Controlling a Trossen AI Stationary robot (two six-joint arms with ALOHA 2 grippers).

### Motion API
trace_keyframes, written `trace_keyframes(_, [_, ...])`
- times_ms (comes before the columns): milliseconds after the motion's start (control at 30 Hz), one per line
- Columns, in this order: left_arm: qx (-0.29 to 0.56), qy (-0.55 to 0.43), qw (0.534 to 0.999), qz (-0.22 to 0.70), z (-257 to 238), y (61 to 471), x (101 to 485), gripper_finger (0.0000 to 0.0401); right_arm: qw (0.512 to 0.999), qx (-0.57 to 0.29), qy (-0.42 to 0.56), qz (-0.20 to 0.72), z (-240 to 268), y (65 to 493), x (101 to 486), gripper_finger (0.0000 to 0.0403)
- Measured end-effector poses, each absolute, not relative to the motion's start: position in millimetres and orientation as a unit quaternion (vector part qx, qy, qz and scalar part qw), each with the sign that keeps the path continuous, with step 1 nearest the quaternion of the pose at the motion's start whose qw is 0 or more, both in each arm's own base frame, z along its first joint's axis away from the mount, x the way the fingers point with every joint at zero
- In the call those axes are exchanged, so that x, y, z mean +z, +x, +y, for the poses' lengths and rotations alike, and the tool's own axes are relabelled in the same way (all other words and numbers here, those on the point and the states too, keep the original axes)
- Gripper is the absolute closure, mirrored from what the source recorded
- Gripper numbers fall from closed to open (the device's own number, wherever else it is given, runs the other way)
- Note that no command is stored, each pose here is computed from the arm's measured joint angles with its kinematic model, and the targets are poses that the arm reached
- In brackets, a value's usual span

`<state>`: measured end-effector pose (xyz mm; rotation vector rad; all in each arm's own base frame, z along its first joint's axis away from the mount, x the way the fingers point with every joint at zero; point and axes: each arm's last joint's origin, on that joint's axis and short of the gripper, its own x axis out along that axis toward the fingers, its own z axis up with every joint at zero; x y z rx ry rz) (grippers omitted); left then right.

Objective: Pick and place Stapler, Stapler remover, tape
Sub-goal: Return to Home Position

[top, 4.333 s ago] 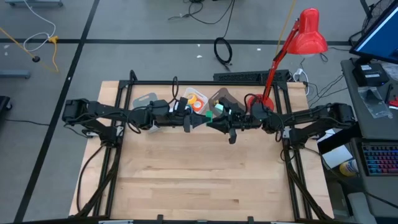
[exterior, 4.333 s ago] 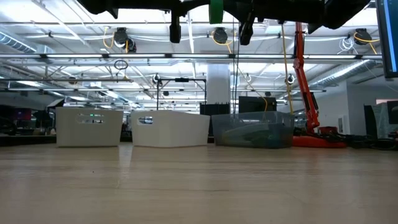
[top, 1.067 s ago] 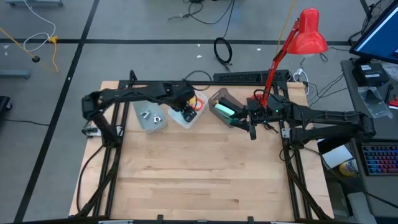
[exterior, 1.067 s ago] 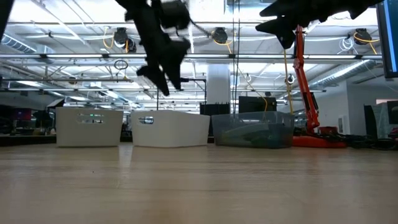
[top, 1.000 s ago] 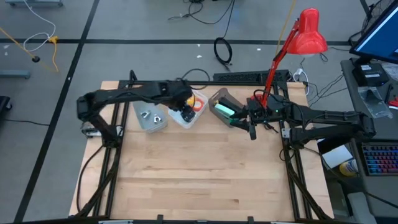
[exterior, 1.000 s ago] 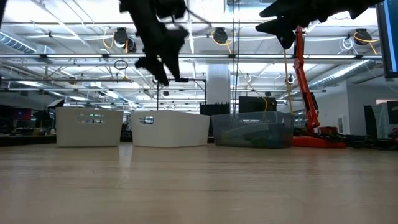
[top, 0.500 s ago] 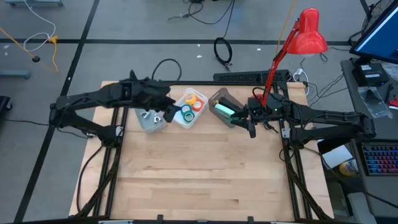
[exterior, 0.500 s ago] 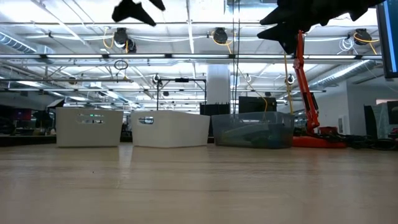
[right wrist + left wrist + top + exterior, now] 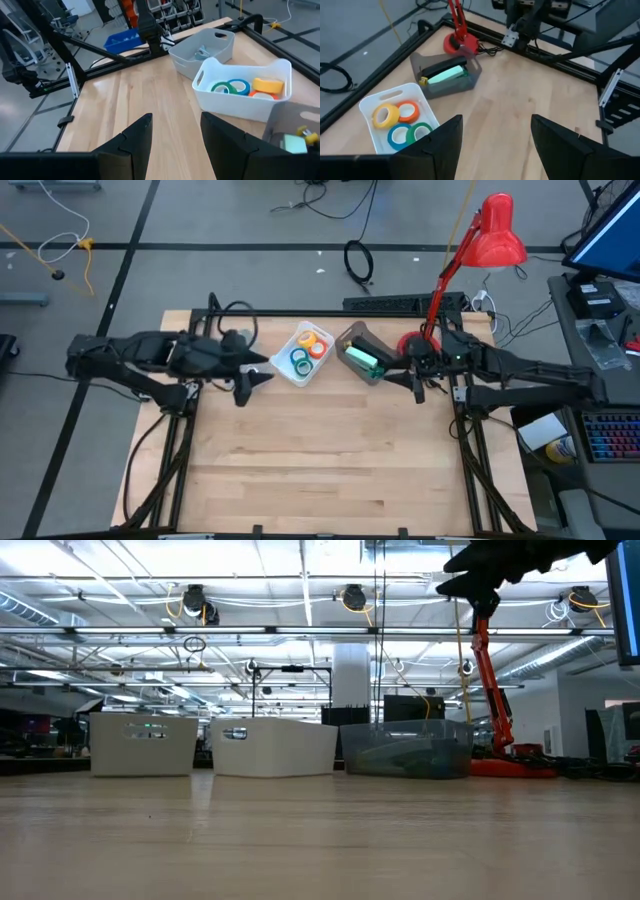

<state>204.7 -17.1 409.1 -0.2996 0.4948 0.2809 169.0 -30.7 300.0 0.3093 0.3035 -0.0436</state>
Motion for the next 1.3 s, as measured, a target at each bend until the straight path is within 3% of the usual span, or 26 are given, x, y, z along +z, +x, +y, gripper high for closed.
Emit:
trace_keyframes(500, [0.045, -0.172, 0.974, 0.138, -35, 159, 321, 0.0164, 0.977, -0.072, 0.133, 0.151, -24, 126, 305, 0.0243])
trace_keyframes(733, [0.003, -0.167, 0.984, 0.069, -26, 141, 287, 0.0164, 0.974, -0.075, 0.154, 0.145, -21, 111, 284, 0.0243])
trace_keyframes(1300, [-0.009, -0.135, 0.991, -0.016, -10, 82, 252, 0.0164, 0.977, -0.122, 0.15, 0.087, -14, 66, 263, 0.0243])
